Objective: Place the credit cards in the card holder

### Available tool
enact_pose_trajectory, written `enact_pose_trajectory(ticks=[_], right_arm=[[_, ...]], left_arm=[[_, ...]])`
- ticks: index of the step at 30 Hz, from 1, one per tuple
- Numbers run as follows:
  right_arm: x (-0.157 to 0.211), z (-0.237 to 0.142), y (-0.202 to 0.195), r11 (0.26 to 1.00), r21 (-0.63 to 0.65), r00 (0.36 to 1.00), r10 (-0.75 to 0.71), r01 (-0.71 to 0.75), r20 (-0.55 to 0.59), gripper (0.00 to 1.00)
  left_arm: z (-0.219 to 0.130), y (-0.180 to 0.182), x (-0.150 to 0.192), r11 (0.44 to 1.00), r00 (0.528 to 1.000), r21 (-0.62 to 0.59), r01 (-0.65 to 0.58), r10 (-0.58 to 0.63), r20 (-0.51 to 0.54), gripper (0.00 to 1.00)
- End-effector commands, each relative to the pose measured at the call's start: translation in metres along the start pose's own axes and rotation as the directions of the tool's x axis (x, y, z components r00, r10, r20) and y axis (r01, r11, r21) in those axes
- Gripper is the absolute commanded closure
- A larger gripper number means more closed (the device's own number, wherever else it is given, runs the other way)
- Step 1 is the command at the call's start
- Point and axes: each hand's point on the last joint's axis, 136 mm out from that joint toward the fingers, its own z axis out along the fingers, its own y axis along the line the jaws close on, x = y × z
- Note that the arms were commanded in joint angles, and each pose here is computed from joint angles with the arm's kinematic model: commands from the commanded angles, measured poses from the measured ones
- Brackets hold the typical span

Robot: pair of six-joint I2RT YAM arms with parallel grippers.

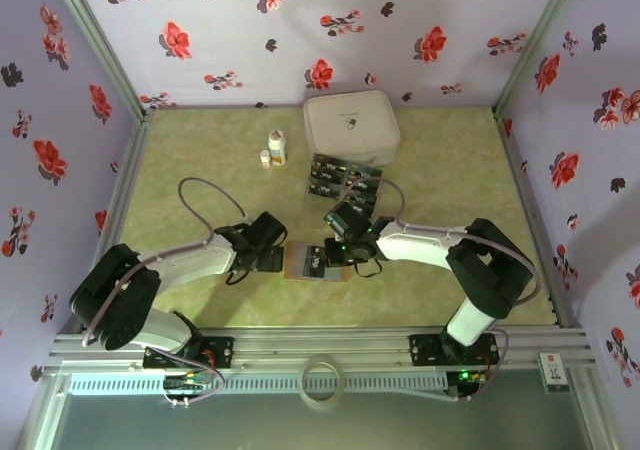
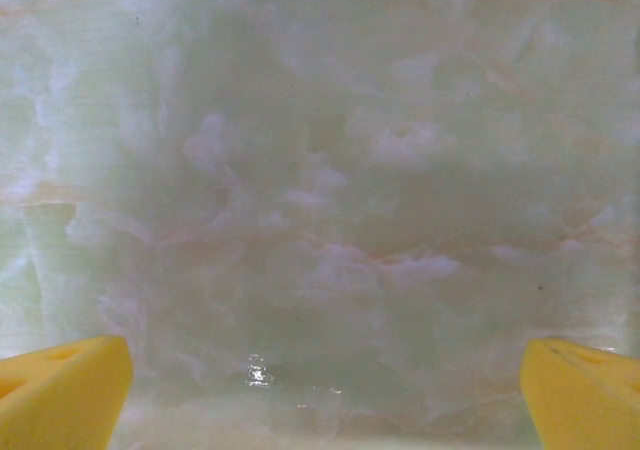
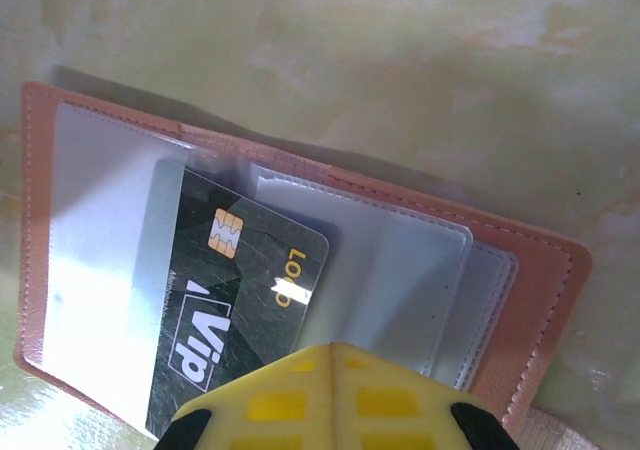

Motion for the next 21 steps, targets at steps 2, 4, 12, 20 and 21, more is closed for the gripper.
enact_pose_trajectory(ticks=[2,4,12,20,21], right_arm=[[-0.011,0.001,0.015,0.999,-0.027,0.999,-0.025,0.026,0.026,1.0],[-0.011,0.002,0.017,0.999,-0.028,0.999,-0.028,0.028,0.023,1.0],[-0.01,0.009,0.025,0.998,-0.037,0.999,-0.041,0.041,0.011,1.0],[-0.011,0.013,0.034,0.997,-0.055,0.999,-0.046,0.046,0.007,1.0],[-0.011,0.014,0.036,0.997,-0.059,0.999,-0.045,0.045,0.005,1.0]], left_arm=[[0.0,-0.002,-0.006,0.999,1.0,-0.012,-0.03,0.03,0.001,0.0],[0.001,-0.004,-0.005,0.999,0.999,-0.01,-0.038,0.038,-0.004,0.0],[0.006,-0.009,-0.002,0.999,0.999,-0.002,-0.051,0.051,-0.014,0.0],[0.008,-0.014,0.0,0.998,0.998,0.01,-0.059,0.059,-0.018,0.0],[0.008,-0.015,0.0,0.998,0.998,0.011,-0.061,0.061,-0.017,0.0]])
